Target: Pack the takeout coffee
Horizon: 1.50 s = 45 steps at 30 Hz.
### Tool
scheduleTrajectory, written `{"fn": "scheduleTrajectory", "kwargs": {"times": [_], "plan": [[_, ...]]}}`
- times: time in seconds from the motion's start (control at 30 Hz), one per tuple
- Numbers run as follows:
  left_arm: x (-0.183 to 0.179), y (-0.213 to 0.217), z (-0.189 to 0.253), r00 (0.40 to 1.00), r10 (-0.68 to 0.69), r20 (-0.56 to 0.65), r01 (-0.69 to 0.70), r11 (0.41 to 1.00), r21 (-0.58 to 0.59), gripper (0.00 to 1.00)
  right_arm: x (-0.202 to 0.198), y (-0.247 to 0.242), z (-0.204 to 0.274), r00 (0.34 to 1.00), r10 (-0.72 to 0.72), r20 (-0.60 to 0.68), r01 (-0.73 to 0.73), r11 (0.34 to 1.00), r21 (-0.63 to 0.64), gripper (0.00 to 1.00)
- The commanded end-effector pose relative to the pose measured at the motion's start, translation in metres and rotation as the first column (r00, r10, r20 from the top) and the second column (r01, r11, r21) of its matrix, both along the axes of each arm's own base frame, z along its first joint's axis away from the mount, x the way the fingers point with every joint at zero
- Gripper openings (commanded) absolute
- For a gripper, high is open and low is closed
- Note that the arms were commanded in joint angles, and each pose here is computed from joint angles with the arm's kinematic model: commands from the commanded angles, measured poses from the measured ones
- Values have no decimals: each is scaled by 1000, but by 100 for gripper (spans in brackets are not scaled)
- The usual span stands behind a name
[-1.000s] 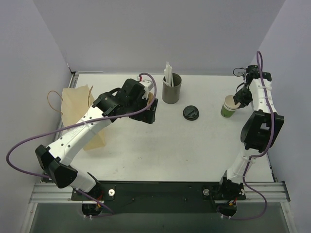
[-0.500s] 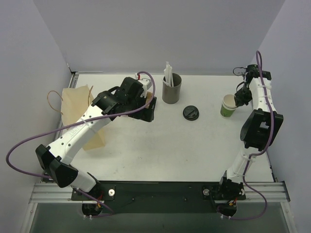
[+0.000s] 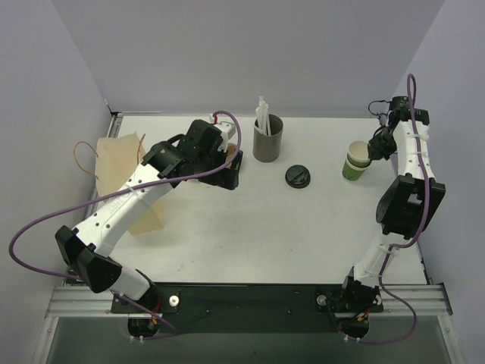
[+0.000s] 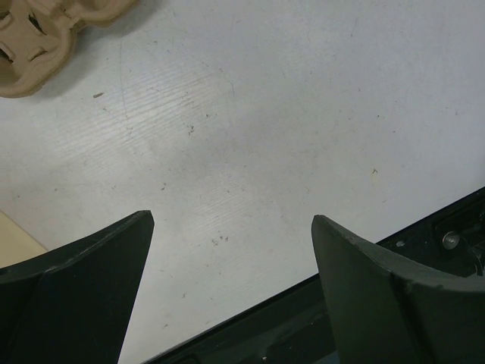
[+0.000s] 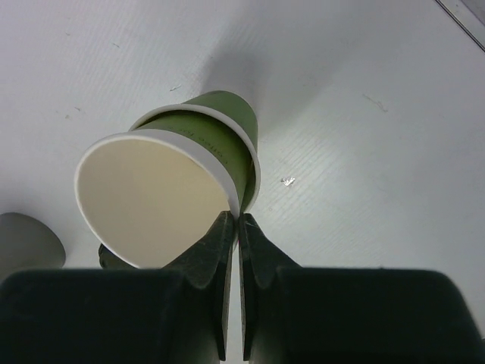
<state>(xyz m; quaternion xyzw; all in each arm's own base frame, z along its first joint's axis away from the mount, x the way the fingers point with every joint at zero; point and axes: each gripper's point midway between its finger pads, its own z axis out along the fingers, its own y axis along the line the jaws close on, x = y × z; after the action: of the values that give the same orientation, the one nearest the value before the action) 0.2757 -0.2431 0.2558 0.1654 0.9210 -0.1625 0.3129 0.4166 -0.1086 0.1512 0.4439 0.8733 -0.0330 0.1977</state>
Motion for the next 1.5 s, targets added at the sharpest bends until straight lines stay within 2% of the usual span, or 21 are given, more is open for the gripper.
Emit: {"fn": "scheduleTrajectory", "kwargs": {"times": [0.0, 0.47, 0.57, 0.7, 0.9, 0.93, 1.1, 1.13, 1.33, 1.47], "plan": [[7, 0, 20, 999, 0, 51, 2, 999, -33, 97, -6, 1, 41, 991, -20, 129, 22, 1000, -7, 0], [14, 14, 27, 995, 59, 75, -56, 998, -38, 97, -14, 4, 134, 927, -20, 376, 44, 998, -54, 0], [17, 18, 27, 994, 75, 73, -73, 997, -38, 97, -21, 18, 143, 922, 2, 386, 7, 1000, -23, 0], [19, 24, 31, 992, 98, 81, -95, 994, -45, 97, -35, 62, 151, 912, 104, 396, -104, 994, -21, 0], [24, 24, 33, 990, 114, 85, -109, 992, -56, 97, -69, 123, 121, 911, 233, 342, -251, 968, 10, 0], [24, 24, 31, 990, 116, 80, -111, 992, -55, 97, -75, 145, 116, 896, 290, 335, -310, 951, 7, 0], [27, 22, 22, 987, 144, 65, -140, 988, -63, 96, -112, 191, 72, 875, 401, 270, -429, 902, 50, 0], [27, 22, 20, 987, 152, 59, -148, 987, -66, 95, -113, 204, 68, 855, 428, 292, -463, 885, 57, 0], [28, 20, 6, 984, 174, 39, -171, 983, -72, 92, -140, 226, 25, 834, 504, 226, -532, 842, 86, 0], [27, 26, -3, 980, 195, 36, -194, 980, -43, 90, -146, 241, 8, 812, 534, 237, -571, 811, 127, 0]]}}
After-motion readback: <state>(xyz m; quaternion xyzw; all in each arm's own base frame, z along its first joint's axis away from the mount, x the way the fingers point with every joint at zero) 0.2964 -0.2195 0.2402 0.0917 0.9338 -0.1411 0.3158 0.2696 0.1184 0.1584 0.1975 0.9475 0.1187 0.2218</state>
